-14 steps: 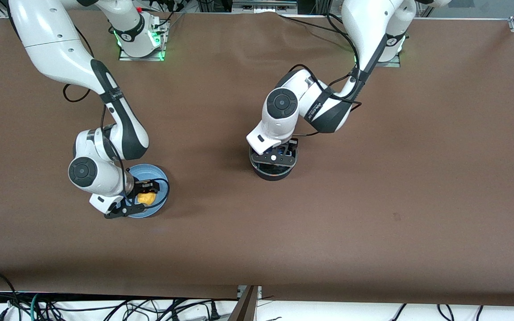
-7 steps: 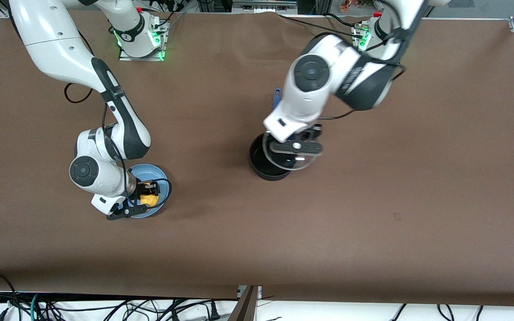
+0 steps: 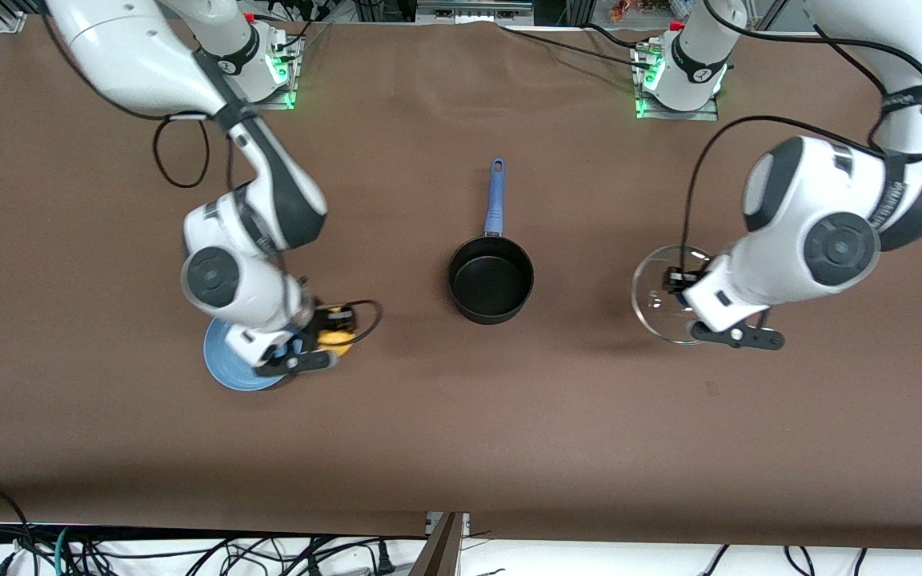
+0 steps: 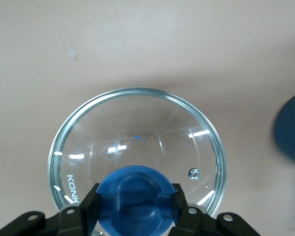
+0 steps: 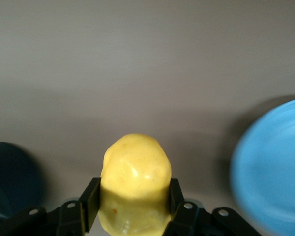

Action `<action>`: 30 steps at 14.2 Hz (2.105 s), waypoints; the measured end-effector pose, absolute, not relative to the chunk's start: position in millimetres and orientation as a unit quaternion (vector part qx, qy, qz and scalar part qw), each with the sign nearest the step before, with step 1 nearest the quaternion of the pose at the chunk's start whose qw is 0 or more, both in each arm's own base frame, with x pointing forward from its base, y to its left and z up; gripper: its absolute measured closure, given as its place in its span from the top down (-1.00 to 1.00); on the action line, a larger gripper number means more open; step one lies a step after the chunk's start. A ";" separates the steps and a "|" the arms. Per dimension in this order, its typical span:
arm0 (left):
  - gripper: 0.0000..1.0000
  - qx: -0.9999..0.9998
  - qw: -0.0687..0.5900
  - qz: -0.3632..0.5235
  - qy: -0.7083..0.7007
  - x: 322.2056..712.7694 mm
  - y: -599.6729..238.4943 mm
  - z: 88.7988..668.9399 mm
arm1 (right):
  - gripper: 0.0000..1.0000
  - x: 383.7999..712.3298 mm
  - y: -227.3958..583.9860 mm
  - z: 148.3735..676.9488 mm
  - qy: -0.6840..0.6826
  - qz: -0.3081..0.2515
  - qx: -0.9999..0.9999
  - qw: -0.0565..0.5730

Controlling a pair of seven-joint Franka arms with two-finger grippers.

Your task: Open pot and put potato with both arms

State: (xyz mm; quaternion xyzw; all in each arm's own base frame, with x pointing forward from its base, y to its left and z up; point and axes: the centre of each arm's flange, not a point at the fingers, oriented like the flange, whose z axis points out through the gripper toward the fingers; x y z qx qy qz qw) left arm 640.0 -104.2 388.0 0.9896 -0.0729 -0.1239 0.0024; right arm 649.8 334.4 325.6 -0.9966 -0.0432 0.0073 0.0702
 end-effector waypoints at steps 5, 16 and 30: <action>0.20 0.987 -0.020 -0.125 -0.099 621.7 -27.9 294.4 | 0.20 578.9 474.2 347.5 0.032 -0.006 -0.997 0.075; 0.83 0.989 -0.028 -0.091 -0.115 606.3 -11.7 223.1 | 0.67 533.4 558.3 292.5 0.092 0.015 -0.992 0.087; 1.00 0.997 -0.018 -0.049 -0.060 575.9 -0.6 597.8 | 1.00 616.0 320.3 513.6 -0.075 0.040 -0.996 -0.041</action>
